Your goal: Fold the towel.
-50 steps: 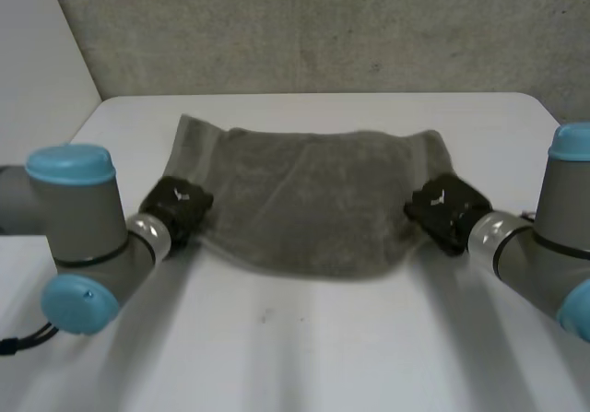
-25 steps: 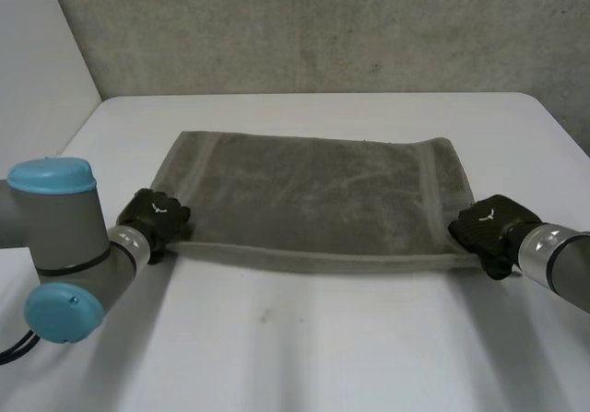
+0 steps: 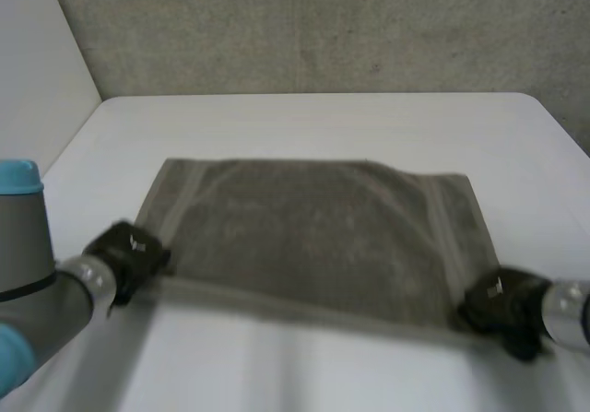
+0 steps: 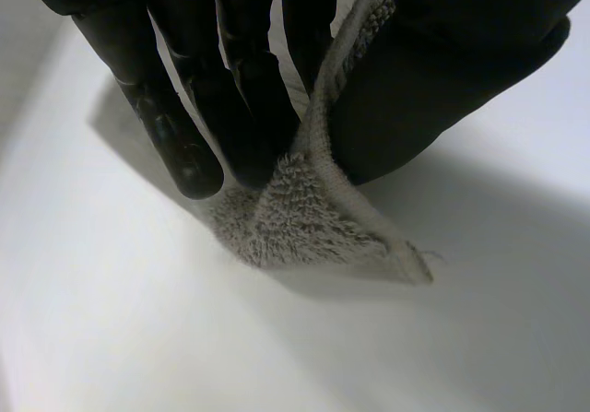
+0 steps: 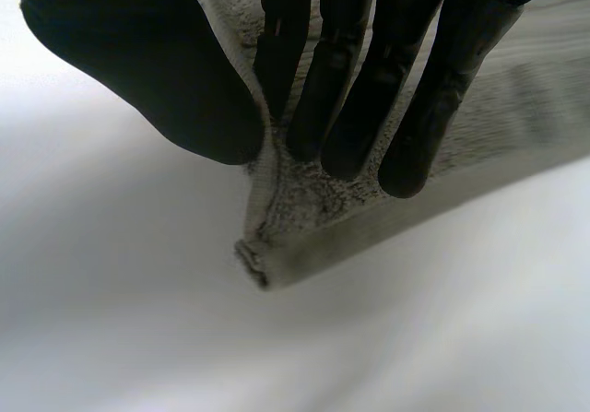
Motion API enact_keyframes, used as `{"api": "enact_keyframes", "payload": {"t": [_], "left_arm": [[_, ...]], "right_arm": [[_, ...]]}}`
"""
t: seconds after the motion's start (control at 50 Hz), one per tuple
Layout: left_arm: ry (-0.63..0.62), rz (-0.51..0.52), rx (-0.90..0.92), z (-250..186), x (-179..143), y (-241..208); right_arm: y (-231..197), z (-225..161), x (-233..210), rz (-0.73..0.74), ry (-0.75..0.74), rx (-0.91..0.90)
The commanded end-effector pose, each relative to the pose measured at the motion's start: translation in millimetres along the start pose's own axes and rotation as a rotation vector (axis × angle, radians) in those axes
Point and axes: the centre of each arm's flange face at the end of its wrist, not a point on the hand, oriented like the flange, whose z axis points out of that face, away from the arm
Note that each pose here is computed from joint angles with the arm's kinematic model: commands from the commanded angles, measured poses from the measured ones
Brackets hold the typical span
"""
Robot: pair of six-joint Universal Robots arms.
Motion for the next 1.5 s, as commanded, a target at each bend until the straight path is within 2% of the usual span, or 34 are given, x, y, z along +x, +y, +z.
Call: {"api": "enact_keyframes", "payload": {"t": [0.02,0.04,0.08,0.1,0.14,0.2,0.3,0.38,0.42,0.52,0.64,0.82,0.94,1.06,1.18,1.28,1.32,1.34,1.38,1.4,1.44,1.5], "left_arm": [[0.138,0.05,-0.11,-32.8,6.9,6.7],[0.138,0.05,-0.11,-32.8,6.8,6.6],[0.051,0.052,-0.034,-22.6,-6.5,-4.4],[0.05,0.052,-0.033,-22.5,-6.5,-4.5],[-0.036,0.052,0.042,-12.7,-21.9,-17.6],[-0.065,0.048,0.07,-4.3,-27.7,-23.3],[-0.154,-0.03,0.186,33.2,-47.9,-51.4],[-0.182,-0.075,0.232,56.2,-56.0,-62.8],[-0.211,-0.096,0.276,77.0,-63.2,-74.4],[-0.249,-0.095,0.316,110.0,-72.0,-87.0],[-0.256,-0.091,0.331,144.1,-70.9,-87.9],[-0.258,-0.08,0.325,174.0,-61.1,-79.0],[-0.26,-0.079,0.331,175.1,-60.3,-79.5],[-0.277,-0.08,0.384,155.3,-63.4,-100.3],[-0.288,-0.083,0.401,125.6,-71.3,-109.1],[-0.259,-0.102,0.391,105.8,-66.6,-104.7],[-0.23,-0.163,0.383,99.4,-62.2,-98.2],[-0.23,-0.163,0.383,99.4,-62.2,-98.2],[-0.218,-0.251,0.392,92.5,-66.5,-95.7],[-0.217,-0.251,0.392,92.5,-66.5,-95.7],[-0.201,-0.327,0.397,93.2,-71.6,-90.6],[-0.202,-0.356,0.394,95.8,-78.9,-85.0]], "right_arm": [[7.6,-20.4,7.9,-0.058,-0.088,-0.04],[7.5,-20.4,8.0,-0.058,-0.088,-0.04],[0.3,-14.0,27.1,-0.072,0.037,0.016],[0.3,-14.0,27.2,-0.072,0.037,0.016],[-8.0,-7.5,47.3,-0.047,0.142,0.066],[-11.5,-2.1,58.0,-0.017,0.186,0.092],[-30.3,26.5,82.5,0.028,0.293,0.177],[-43.9,42.9,89.4,0.016,0.359,0.22],[-52.0,59.0,101.2,0.015,0.451,0.253],[-64.4,86.2,117.1,-0.012,0.57,0.325],[-74.7,112.1,123.6,-0.045,0.619,0.373],[-78.0,137.1,128.6,-0.064,0.641,0.394],[-79.4,135.9,131.4,-0.056,0.669,0.404],[-84.9,107.5,131.8,-0.012,0.685,0.439],[-84.8,67.0,125.8,0.115,0.665,0.493],[-72.1,50.2,99.7,0.188,0.524,0.434],[-49.8,50.1,88.2,0.252,0.406,0.343],[-49.7,50.1,88.1,0.253,0.405,0.343],[-26.3,52.4,77.0,0.315,0.307,0.272],[-26.2,52.5,76.9,0.316,0.306,0.272],[-12.8,54.8,69.3,0.346,0.261,0.267],[-6.4,55.8,67.2,0.362,0.25,0.27]]}}
